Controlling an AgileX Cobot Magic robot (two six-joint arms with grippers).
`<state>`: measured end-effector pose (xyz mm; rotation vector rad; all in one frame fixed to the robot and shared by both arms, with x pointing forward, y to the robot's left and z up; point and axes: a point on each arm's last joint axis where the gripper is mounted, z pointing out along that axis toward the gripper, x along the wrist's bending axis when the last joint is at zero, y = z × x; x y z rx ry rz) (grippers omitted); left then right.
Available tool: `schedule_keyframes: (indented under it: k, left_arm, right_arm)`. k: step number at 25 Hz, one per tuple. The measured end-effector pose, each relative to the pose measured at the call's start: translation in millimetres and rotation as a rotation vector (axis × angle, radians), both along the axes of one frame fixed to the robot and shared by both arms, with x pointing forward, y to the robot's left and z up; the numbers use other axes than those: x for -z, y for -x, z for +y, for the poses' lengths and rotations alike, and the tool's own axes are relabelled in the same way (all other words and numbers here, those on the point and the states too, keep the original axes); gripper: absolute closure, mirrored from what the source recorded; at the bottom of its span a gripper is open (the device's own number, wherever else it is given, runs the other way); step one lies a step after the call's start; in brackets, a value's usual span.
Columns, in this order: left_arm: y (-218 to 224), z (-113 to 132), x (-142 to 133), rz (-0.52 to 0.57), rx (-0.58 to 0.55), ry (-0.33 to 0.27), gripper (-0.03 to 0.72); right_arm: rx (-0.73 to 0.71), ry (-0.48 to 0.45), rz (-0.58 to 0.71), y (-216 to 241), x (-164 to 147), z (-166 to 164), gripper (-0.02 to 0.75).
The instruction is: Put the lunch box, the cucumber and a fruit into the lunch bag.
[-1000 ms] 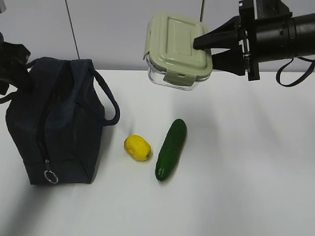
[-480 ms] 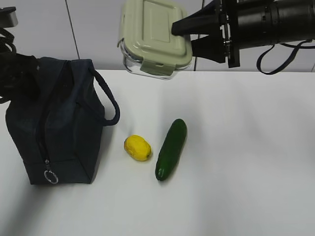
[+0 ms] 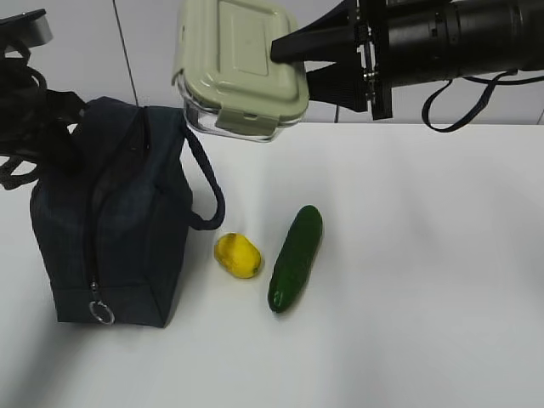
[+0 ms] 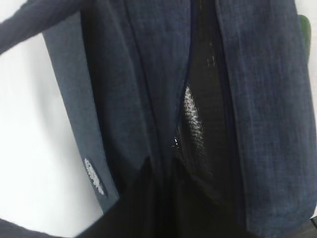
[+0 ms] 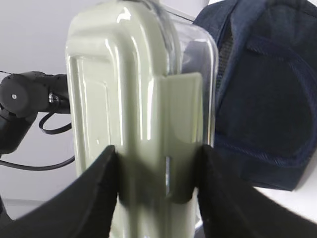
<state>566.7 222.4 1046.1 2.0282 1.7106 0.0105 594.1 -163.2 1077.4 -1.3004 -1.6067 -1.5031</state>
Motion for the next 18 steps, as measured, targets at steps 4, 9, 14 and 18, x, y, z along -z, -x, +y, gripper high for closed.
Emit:
schedule_keyframes:
  k: [4, 9, 14, 18]
  left_arm:
    - [-0.4, -1.6, -2.6, -0.003, 0.009, 0.016, 0.691]
    - [-1.4, -7.4, -9.4, -0.017, 0.030, 0.080, 0.692]
    - [-2.5, -12.5, -15.0, -0.031, 0.039, 0.142, 0.692]
    - [-2.6, -14.5, -16.4, -0.036, 0.046, 0.167, 0.692]
  right_arm:
    - [0.003, -0.047, 0.005, 0.6, -4.0, 5.7, 0.385]
    - [0.023, -0.047, -0.004, 1.1, -4.3, 18.5, 0.385]
    - [0.062, -0.033, -0.007, -1.9, -2.5, 21.4, 0.386]
    - [0.076, -0.052, 0.034, -9.1, 9.5, 24.1, 0.386]
